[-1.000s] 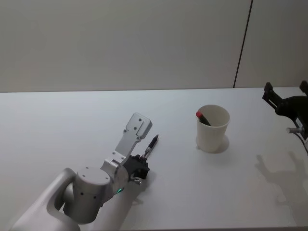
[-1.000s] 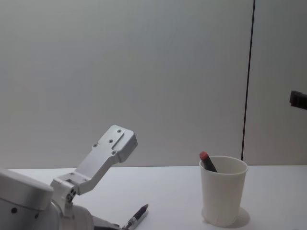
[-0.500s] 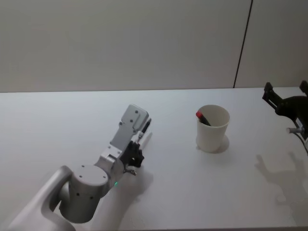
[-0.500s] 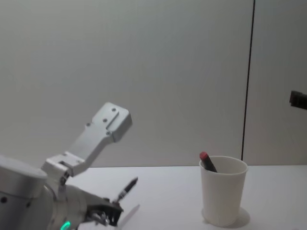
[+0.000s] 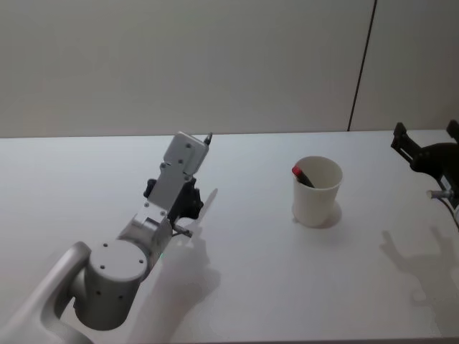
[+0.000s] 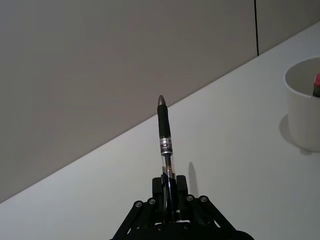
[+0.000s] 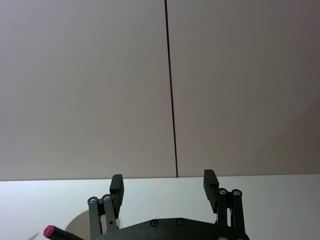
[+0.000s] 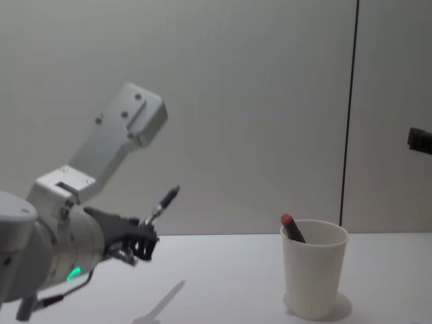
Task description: Place the pen into the pen holder.
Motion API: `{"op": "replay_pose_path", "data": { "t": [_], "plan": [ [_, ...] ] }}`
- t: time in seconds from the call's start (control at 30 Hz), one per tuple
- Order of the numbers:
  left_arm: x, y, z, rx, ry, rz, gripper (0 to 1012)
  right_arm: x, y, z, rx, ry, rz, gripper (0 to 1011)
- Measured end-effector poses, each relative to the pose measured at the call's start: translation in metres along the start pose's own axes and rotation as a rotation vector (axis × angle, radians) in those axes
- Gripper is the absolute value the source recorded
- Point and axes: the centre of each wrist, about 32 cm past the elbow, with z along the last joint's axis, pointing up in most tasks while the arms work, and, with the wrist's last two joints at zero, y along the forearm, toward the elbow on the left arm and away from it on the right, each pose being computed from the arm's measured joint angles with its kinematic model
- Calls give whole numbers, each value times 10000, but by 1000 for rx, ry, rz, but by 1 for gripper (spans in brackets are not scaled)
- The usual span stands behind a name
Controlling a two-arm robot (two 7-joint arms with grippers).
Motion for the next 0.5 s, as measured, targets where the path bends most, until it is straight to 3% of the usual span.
{"op": "replay_pose_path", "data": {
  "t": [0.27, 0.37, 0.5],
  "plan": [
    [66, 70, 24, -130, -1, 11, 170, 0, 0, 0, 0, 0, 0, 1001],
    [101, 90, 22, -200, 2, -1, 169, 0, 0, 0, 0, 0, 0, 1001],
    [129, 99, 17, -252, 7, -18, 169, 0, 0, 0, 0, 0, 0, 1001]
  ]
}}
